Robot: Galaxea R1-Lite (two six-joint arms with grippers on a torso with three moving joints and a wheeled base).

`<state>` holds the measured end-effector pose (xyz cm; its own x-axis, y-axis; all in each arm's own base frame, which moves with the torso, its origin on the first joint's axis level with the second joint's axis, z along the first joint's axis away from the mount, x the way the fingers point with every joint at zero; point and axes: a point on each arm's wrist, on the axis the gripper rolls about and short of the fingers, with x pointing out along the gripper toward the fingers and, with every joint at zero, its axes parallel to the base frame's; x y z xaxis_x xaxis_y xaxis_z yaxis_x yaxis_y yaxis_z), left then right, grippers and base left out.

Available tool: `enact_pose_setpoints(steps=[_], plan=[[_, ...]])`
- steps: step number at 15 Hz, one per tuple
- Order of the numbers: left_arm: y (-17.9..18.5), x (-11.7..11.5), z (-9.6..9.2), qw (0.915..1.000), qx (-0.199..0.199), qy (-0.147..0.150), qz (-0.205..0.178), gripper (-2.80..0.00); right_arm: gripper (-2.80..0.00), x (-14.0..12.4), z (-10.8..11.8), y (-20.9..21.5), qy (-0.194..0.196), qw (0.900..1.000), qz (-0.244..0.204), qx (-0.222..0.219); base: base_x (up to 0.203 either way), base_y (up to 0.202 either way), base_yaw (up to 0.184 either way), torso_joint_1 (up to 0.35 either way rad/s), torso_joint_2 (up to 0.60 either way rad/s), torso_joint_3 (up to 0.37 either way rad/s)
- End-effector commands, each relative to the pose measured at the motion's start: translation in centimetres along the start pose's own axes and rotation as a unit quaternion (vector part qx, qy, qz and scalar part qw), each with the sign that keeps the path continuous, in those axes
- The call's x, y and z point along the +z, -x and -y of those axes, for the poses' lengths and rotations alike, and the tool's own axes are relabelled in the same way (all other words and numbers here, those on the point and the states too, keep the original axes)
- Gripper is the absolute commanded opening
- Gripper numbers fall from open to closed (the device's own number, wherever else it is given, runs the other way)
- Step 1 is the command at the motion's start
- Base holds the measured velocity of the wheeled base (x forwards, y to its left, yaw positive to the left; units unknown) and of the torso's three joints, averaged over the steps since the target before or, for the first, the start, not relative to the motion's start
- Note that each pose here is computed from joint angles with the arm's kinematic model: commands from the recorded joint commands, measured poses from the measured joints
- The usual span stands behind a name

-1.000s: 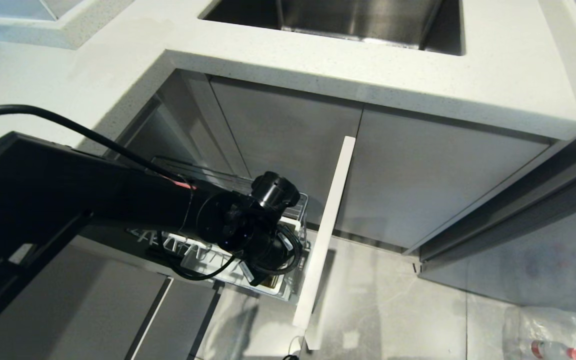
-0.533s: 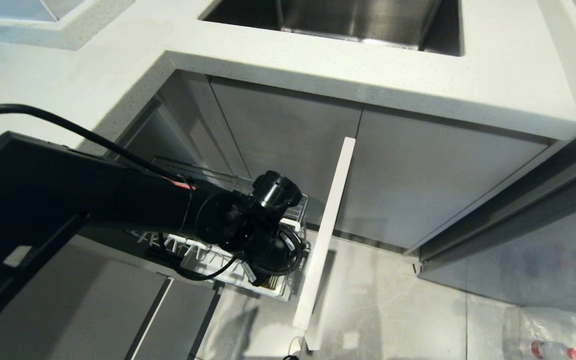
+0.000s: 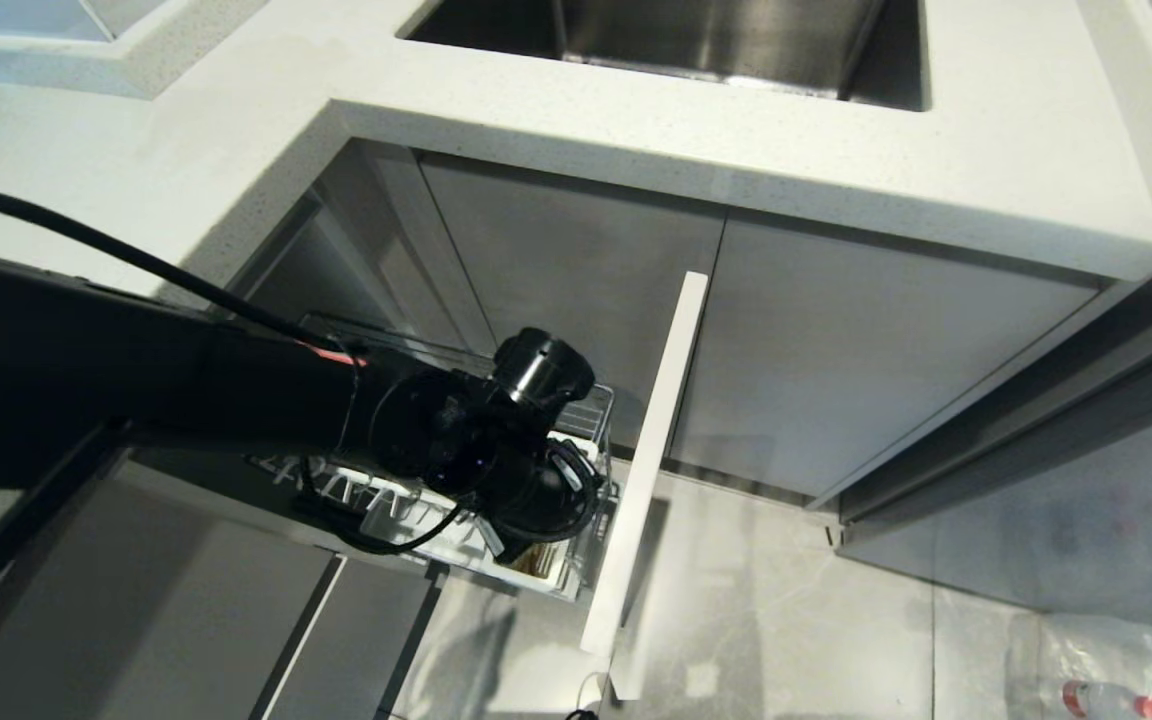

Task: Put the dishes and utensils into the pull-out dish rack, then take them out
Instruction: Take the spoon out of the cupboard

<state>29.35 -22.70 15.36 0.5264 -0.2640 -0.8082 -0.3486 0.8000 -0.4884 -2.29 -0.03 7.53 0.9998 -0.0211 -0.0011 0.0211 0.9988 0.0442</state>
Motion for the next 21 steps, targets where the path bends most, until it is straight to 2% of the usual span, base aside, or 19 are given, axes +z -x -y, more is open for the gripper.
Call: enact_pose_setpoints(steps=[1, 10, 21], plan=[[1.8, 0.3, 0.3, 0.9998, -0.02, 0.004, 0.008, -2.8, -2.8, -0.1, 0.0, 0.0, 0.0, 1.0, -0.002, 0.0, 0.0, 0.0, 0.0, 0.0, 0.0, 0.0], [6.9, 0.3, 0.8, 0.9966, -0.075, 0.002, 0.034, -2.8, -2.8, 0.0, 0.0, 0.0, 0.0, 1.0, -0.001, 0.0, 0.0, 0.0, 0.0, 0.0, 0.0, 0.0], [10.1, -0.2, 0.9, 0.9931, -0.105, -0.004, 0.051, -2.8, -2.8, 0.0, 0.0, 0.0, 0.0, 1.0, -0.001, 0.0, 0.0, 0.0, 0.0, 0.0, 0.0, 0.0]])
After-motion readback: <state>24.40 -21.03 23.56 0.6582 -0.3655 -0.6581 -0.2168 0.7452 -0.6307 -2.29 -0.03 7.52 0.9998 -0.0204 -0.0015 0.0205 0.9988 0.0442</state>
